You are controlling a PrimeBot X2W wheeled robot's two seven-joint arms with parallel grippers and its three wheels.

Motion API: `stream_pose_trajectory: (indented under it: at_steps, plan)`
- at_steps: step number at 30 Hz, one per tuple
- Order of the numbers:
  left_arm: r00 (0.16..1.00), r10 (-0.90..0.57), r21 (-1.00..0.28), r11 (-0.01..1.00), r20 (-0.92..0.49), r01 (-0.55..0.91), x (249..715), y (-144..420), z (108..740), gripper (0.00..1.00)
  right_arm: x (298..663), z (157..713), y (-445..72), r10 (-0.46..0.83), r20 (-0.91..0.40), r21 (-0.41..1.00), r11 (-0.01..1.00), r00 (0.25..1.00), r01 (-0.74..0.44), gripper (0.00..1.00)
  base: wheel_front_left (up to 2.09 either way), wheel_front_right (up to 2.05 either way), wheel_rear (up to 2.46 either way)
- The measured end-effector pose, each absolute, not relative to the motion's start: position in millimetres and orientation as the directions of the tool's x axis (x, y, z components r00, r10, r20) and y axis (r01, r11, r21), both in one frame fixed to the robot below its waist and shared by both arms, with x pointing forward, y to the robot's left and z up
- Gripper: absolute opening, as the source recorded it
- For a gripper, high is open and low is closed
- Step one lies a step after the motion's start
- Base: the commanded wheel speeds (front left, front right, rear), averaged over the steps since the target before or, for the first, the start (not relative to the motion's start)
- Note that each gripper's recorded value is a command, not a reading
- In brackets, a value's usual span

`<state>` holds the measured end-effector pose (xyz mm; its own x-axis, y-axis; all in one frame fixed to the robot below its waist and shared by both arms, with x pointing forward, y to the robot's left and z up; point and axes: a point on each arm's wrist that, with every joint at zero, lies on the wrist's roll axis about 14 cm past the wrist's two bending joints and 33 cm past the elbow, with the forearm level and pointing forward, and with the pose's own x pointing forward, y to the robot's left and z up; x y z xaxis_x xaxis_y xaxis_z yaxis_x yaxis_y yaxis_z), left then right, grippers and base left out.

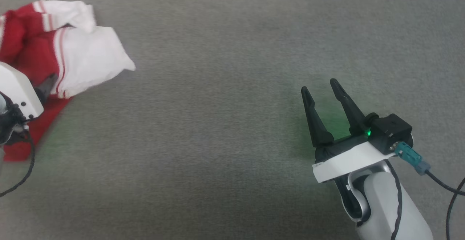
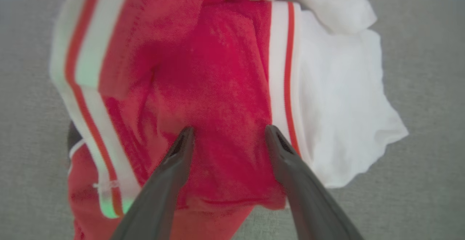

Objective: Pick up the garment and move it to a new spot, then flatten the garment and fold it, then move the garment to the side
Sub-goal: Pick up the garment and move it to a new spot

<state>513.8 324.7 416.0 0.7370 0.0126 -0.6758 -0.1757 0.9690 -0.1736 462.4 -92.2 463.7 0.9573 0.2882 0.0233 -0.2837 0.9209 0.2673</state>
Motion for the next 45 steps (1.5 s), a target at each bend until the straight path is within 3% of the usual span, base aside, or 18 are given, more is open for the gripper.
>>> stream_pose_trajectory:
  at_steps: [7, 16, 17, 18, 20, 21, 31, 39, 45]
  plan:
    - [0.651, -0.021, -0.170, 0.971, -0.759, -0.166, 518, 315, 376, 1.00, 464, 457, -104, 0.266, 0.013, 0.243, 0.934, 0.964, -0.261, 1.00, 0.00, 0.00, 0.00]
    - [0.628, -0.039, -0.182, 0.969, -0.777, -0.165, 528, 308, 359, 1.00, 470, 457, -99, 0.285, 0.025, 0.226, 0.932, 0.958, -0.283, 1.00, 0.00, 0.00, 0.00]
    - [0.627, -0.042, -0.182, 0.970, -0.778, -0.161, 528, 307, 359, 0.95, 470, 459, -96, 0.291, 0.031, 0.227, 0.930, 0.956, -0.291, 1.00, 0.00, 0.00, 0.00]
    - [0.626, -0.045, -0.183, 0.970, -0.778, -0.158, 527, 306, 359, 0.77, 470, 462, -95, 0.295, 0.037, 0.226, 0.928, 0.955, -0.296, 1.00, 0.00, 0.00, 0.00]
    - [0.623, -0.058, -0.196, 0.968, -0.780, -0.155, 526, 302, 361, 0.20, 470, 467, -92, 0.303, 0.052, 0.224, 0.925, 0.952, -0.307, 1.00, 0.00, 0.00, 0.00]
    - [0.623, -0.064, -0.203, 0.967, -0.780, -0.154, 526, 301, 363, 0.00, 470, 469, -91, 0.306, 0.058, 0.223, 0.924, 0.950, -0.312, 1.00, 0.00, 0.00, 0.00]
    - [0.702, -0.026, -0.186, 0.970, -0.712, -0.153, 526, 309, 373, 0.00, 469, 481, -87, 0.315, 0.088, 0.220, 0.919, 0.945, -0.326, 1.00, 0.00, 0.00, 0.00]
    - [0.857, 0.032, -0.114, 0.988, -0.514, -0.105, 545, 319, 426, 0.00, 461, 491, -88, 0.305, 0.105, 0.235, 0.917, 0.946, -0.322, 1.00, 0.00, 0.00, 0.00]
    - [0.936, -0.064, -0.111, 0.993, -0.346, 0.027, 555, 287, 484, 0.00, 448, 507, -88, 0.301, 0.132, 0.252, 0.911, 0.944, -0.326, 1.00, 0.00, 0.00, 0.00]
